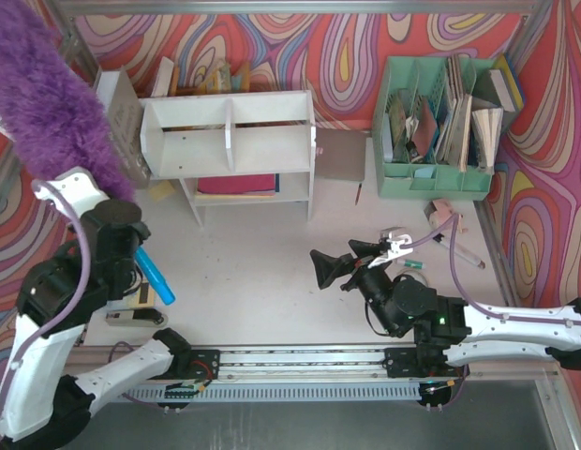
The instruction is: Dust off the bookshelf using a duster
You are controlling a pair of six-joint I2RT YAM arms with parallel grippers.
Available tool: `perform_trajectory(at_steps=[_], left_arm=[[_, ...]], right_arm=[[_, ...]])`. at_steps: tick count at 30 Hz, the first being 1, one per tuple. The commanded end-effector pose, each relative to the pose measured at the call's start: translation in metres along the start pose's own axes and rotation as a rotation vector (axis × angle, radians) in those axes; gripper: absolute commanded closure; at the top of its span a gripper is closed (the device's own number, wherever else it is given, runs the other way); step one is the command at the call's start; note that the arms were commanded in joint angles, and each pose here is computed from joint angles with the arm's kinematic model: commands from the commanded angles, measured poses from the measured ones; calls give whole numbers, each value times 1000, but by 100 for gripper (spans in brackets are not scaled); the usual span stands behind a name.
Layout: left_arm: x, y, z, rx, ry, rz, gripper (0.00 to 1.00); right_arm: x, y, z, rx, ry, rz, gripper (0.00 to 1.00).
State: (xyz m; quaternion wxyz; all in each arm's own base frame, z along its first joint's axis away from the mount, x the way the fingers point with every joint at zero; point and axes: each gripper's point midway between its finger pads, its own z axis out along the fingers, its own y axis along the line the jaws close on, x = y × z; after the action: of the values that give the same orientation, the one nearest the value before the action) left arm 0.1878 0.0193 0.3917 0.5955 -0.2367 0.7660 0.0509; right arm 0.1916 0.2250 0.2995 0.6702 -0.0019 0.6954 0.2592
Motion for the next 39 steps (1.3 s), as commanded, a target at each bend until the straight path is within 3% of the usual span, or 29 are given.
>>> perform_trajectory(at_steps=[1, 8, 17, 30, 39], left_arm=[[17, -27, 8, 61, 65, -34, 100], [30, -51, 17, 117, 160, -114, 100], [28, -93, 18, 270, 214, -56, 100], [-7, -19, 1, 121, -1, -65, 100], [-7, 5, -2, 37, -38, -140, 100]], right_arm=[[-4, -11, -2, 42, -13, 34, 1], [-3, -17, -5, 51, -11, 52, 1], [3, -17, -4, 55, -4, 49, 1], [8, -14, 0, 67, 9, 22, 1], [10, -12, 1, 72, 13, 20, 1]])
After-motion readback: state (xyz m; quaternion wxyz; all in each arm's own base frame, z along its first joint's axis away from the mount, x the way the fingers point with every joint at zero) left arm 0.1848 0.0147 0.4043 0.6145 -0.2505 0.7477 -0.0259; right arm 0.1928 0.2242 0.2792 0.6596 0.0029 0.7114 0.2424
